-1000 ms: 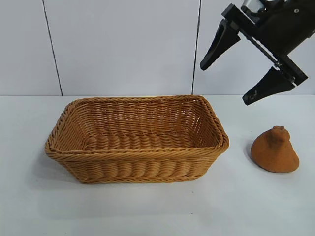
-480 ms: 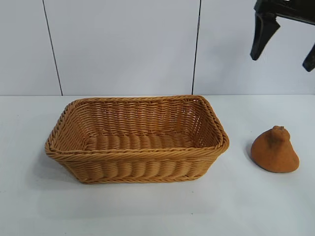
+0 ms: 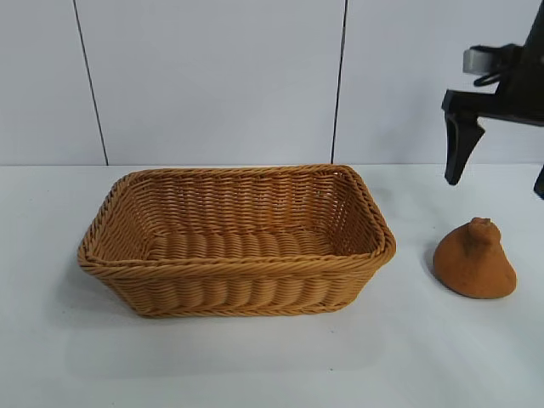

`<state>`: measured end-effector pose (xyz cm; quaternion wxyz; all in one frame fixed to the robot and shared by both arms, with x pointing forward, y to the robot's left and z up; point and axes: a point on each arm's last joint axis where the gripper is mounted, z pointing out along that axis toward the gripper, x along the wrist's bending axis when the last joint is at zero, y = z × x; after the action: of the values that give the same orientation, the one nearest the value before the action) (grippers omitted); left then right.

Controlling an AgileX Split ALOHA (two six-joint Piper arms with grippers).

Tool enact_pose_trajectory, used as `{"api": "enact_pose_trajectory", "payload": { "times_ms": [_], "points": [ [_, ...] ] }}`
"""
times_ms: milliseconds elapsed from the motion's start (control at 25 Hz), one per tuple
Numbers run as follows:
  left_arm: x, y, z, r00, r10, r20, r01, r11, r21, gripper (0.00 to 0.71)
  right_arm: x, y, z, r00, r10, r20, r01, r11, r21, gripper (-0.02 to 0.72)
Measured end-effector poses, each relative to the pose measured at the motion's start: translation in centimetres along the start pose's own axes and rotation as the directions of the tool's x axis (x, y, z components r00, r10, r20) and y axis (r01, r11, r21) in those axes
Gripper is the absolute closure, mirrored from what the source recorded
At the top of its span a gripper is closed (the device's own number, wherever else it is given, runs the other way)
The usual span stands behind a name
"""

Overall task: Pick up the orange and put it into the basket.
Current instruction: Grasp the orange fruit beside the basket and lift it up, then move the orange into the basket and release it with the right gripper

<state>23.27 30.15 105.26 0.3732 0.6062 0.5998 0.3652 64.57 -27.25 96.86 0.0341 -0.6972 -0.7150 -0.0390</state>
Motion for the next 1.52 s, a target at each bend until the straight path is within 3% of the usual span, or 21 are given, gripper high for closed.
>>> {"api": "enact_pose_trajectory", "payload": {
  "times_ms": [320, 400, 520, 600, 640, 920, 1080, 1240, 1520],
  "points": [
    [0.0, 0.0, 0.0, 1.000, 0.000, 0.000, 0.000, 1.000, 0.000, 0.098, -0.6, 0.7, 6.0, 1.000, 0.017, 0.000, -0.017, 0.992, 0.126, 0.010],
    [0.0, 0.0, 0.0, 1.000, 0.000, 0.000, 0.000, 1.000, 0.000, 0.098, -0.6, 0.8, 6.4, 1.000, 0.019, -0.001, -0.018, 0.991, 0.131, 0.064],
    [0.0, 0.0, 0.0, 1.000, 0.000, 0.000, 0.000, 1.000, 0.000, 0.098, -0.6, 0.8, 6.4, 1.000, 0.019, -0.001, -0.019, 0.991, 0.129, 0.282],
    [0.0, 0.0, 0.0, 1.000, 0.000, 0.000, 0.000, 1.000, 0.000, 0.098, -0.6, 0.8, 6.4, 1.000, 0.020, -0.003, -0.020, 0.991, 0.129, 0.498],
    [0.0, 0.0, 0.0, 1.000, 0.000, 0.000, 0.000, 1.000, 0.000, 0.098, -0.5, 0.7, 6.4, 1.000, 0.025, -0.011, -0.023, 0.990, 0.136, 0.664],
    [0.0, 0.0, 0.0, 1.000, 0.000, 0.000, 0.000, 1.000, 0.000, 0.098, -0.2, 0.9, 4.9, 0.999, 0.024, -0.027, -0.020, 0.992, 0.126, 0.675],
    [0.0, 0.0, 0.0, 1.000, 0.000, 0.000, 0.000, 1.000, 0.000, 0.098, 0.3, 1.8, 0.0, 0.999, 0.006, -0.036, -0.007, 1.000, -0.018, 0.675],
    [0.0, 0.0, 0.0, 1.000, 0.000, 0.000, 0.000, 1.000, 0.000, 0.098, 1.2, 1.7, -6.3, 0.998, -0.016, -0.058, 0.004, 0.981, -0.192, 0.675],
    [0.0, 0.0, 0.0, 1.000, 0.000, 0.000, 0.000, 1.000, 0.000, 0.098, 2.0, 0.8, -11.2, 0.996, -0.039, -0.082, 0.012, 0.949, -0.315, 0.675]
  ]
}}
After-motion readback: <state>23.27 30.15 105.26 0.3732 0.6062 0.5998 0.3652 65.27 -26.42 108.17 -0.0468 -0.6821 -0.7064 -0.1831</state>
